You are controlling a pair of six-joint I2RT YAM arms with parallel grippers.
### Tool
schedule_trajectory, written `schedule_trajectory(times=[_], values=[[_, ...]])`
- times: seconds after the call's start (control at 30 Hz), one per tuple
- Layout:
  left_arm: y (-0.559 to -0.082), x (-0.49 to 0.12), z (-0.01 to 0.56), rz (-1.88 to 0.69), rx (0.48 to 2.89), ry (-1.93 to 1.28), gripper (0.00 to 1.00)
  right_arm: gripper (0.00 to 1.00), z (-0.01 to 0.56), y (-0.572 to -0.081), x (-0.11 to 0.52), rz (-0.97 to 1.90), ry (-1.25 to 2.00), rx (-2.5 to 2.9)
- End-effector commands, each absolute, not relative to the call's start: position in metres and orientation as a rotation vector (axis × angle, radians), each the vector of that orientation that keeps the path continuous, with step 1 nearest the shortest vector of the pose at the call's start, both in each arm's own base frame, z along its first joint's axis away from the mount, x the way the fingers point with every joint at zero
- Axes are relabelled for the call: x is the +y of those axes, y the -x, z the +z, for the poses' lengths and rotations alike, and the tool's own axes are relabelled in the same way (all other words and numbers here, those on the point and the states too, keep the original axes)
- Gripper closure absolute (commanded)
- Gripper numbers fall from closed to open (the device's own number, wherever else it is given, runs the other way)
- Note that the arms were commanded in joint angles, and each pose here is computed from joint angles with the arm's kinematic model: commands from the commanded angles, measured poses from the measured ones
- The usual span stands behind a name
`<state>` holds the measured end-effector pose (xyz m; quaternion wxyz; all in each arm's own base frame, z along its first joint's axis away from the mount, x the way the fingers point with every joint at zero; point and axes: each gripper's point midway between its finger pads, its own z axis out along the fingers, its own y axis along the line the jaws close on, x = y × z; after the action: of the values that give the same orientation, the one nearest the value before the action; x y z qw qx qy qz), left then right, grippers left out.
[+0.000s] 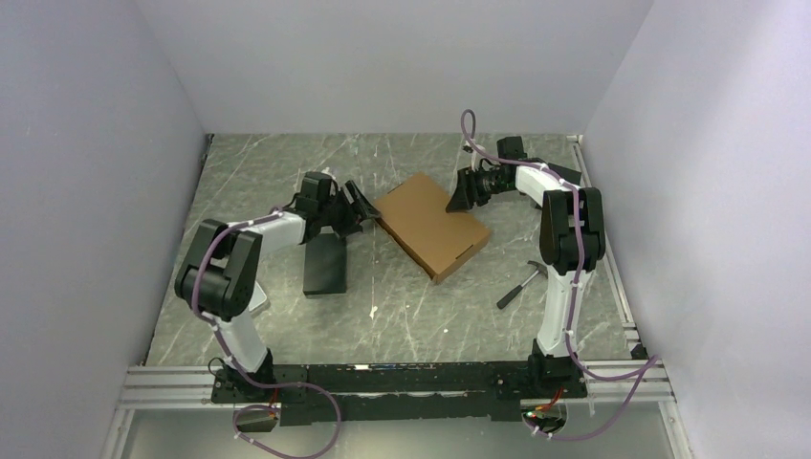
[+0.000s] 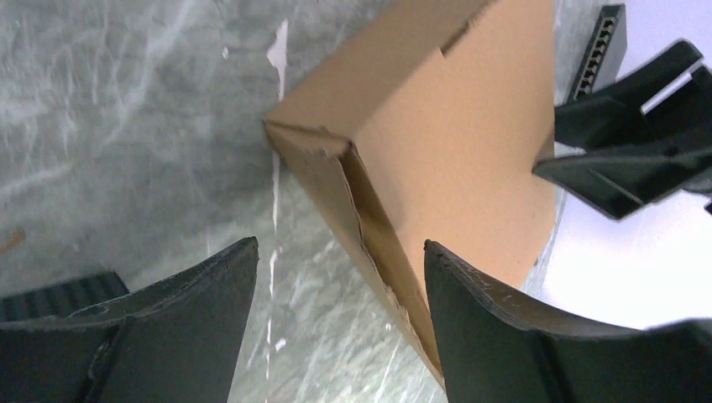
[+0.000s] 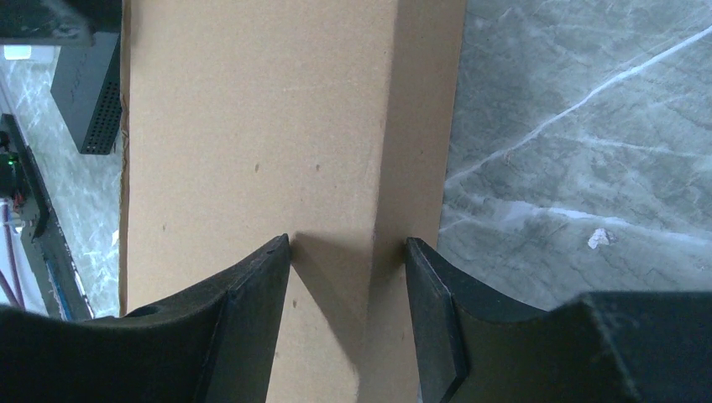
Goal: Fold the paper box
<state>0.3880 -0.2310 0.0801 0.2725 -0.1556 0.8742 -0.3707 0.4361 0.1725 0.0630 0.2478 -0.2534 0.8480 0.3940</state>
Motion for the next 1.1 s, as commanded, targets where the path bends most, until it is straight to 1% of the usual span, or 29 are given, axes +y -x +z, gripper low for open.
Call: schedule_trajectory(times=[0.0,0.23,0.3,0.33,0.43,0.57,0.63,0.7,0.77,0.83,0.93,1.03,1.07], values=[[-0.417,-0.231,0.077,-0.975,2.362,0.492,0.23,0.44,0.062,-0.430,0.171,1.039,0.705,2.334],[-0.445,-0.236,0.070,-1.030,2.325,0.519,0.24,0.44,0.060,-0.429,0.171,1.045,0.709,2.337],[-0.449,-0.238,0.067,-1.054,2.322,0.523,0.27,0.44,0.059,-0.429,0.172,1.044,0.711,2.339],[-0.451,-0.239,0.065,-1.071,2.318,0.523,0.30,0.44,0.059,-0.429,0.171,1.043,0.711,2.341],[-0.453,-0.245,0.065,-1.143,2.291,0.510,0.46,0.44,0.057,-0.429,0.171,1.039,0.713,2.346],[-0.451,-0.252,0.064,-1.220,2.282,0.508,0.71,0.44,0.054,-0.429,0.172,1.023,0.726,2.354],[-0.449,-0.253,0.060,-1.228,2.284,0.507,0.76,0.44,0.053,-0.428,0.174,1.023,0.733,2.356],[-0.447,-0.253,0.061,-1.241,2.273,0.480,0.90,0.44,0.054,-0.427,0.175,1.021,0.738,2.356],[-0.446,-0.252,0.065,-1.249,2.250,0.457,0.94,0.44,0.055,-0.427,0.174,1.019,0.741,2.354],[-0.445,-0.250,0.071,-1.246,2.231,0.426,0.93,0.43,0.056,-0.427,0.174,1.013,0.746,2.350],[-0.442,-0.242,0.093,-1.227,2.163,0.356,0.69,0.40,0.064,-0.428,0.173,1.005,0.746,2.333],[-0.433,-0.233,0.120,-1.172,2.119,0.269,0.48,0.35,0.071,-0.430,0.171,0.998,0.740,2.317],[-0.429,-0.230,0.127,-1.153,2.112,0.253,0.42,0.34,0.073,-0.429,0.169,1.000,0.734,2.314]])
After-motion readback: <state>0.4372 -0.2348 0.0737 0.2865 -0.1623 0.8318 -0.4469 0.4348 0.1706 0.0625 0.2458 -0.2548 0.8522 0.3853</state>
